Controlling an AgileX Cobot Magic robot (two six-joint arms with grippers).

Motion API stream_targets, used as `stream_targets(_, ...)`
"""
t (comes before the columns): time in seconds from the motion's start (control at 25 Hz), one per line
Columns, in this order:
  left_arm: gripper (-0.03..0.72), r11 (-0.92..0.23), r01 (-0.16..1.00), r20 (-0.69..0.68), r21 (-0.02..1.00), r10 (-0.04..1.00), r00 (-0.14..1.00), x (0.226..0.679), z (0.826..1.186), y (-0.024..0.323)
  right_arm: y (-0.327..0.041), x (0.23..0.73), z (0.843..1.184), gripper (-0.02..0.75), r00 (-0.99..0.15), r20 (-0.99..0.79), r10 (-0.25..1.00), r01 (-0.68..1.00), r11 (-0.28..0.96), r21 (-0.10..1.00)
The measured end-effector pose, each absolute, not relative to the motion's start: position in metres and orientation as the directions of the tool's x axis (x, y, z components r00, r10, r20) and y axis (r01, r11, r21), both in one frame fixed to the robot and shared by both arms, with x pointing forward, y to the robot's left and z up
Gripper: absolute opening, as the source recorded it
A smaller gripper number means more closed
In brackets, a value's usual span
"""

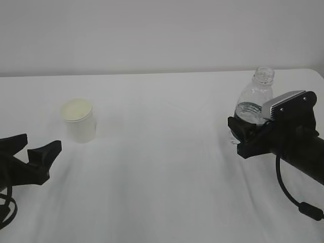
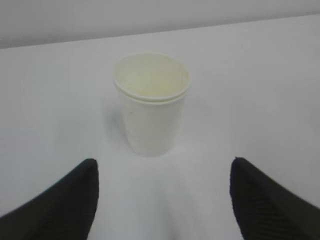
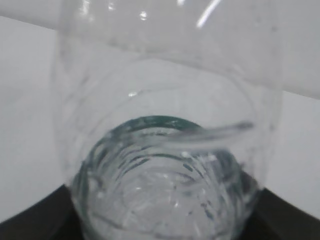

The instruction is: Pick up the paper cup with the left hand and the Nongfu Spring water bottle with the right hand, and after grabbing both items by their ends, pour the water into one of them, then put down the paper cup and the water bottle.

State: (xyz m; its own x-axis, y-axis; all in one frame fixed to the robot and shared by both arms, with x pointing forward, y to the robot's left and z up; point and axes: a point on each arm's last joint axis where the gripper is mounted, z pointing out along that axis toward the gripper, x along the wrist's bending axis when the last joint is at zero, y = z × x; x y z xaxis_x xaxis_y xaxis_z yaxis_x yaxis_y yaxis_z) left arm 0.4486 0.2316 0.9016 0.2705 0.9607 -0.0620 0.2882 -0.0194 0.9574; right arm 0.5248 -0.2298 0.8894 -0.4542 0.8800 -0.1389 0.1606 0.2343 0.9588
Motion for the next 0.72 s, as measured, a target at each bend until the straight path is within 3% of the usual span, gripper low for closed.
stream_targets(0.4, 0.587, -0.051, 0.245, -0.031, 0.968, 0.947, 0.32, 0.469, 0.909, 0.244, -0.228, 0.524, 0.889, 0.469, -0.477, -0.145, 0.867, 0.155, 0.245, 0.957)
stream_targets(0.72, 0.587, -0.06, 0.326, -0.066, 0.944, 0.93, 0.362, 0.484, 0.883, 0.243, -0.229, 0.516, 0.884, 0.469, -0.483, -0.135, 0.865, 0.183, 0.25, 0.951)
